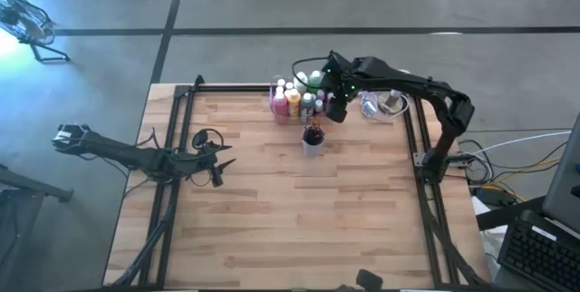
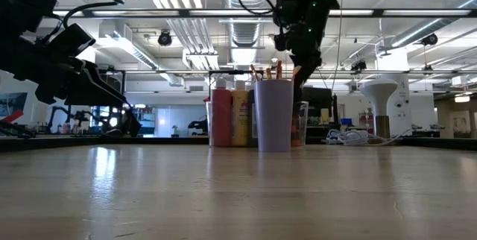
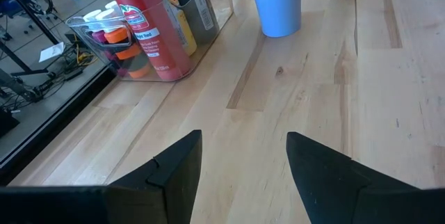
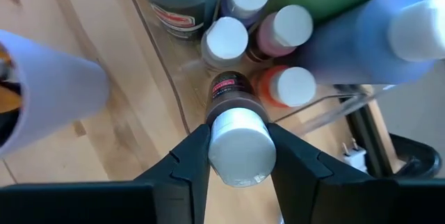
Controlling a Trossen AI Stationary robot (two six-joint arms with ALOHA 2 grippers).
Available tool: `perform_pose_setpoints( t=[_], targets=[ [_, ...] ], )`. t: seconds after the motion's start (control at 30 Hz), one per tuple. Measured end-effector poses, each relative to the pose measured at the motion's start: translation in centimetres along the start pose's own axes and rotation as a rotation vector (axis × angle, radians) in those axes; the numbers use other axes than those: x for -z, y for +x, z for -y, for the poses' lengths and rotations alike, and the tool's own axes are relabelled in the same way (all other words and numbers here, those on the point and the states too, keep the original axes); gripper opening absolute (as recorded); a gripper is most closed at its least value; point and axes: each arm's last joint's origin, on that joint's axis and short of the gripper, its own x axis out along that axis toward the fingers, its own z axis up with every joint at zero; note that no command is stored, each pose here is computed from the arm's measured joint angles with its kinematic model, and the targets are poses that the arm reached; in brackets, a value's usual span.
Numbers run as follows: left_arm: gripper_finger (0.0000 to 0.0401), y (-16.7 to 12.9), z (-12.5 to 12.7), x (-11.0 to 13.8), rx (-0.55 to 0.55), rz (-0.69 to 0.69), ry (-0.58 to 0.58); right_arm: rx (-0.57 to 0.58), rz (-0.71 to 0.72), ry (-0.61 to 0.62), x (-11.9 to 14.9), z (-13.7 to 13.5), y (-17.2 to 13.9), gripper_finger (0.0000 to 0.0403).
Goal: Pick & Place Paint Supplies
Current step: Put the black paint bottle into the transparent bin
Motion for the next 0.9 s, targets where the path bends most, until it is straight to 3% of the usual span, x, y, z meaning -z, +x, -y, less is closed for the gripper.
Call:
perform_pose_setpoints(
  t=[0.47, 0.9],
  targets=[
    [0.0216, 0.0, 0.0, 0.0, -0.001, 0.000, 0.000, -0.012, -0.076, -0.017, -0.7, 0.3, 4.1, 0.0114],
    [0.0216, 0.0, 0.0, 0.0, 0.000, 0.000, 0.000, -0.033, -0.057, -0.014, -0.8, 0.4, 4.3, 0.0125]
  ],
)
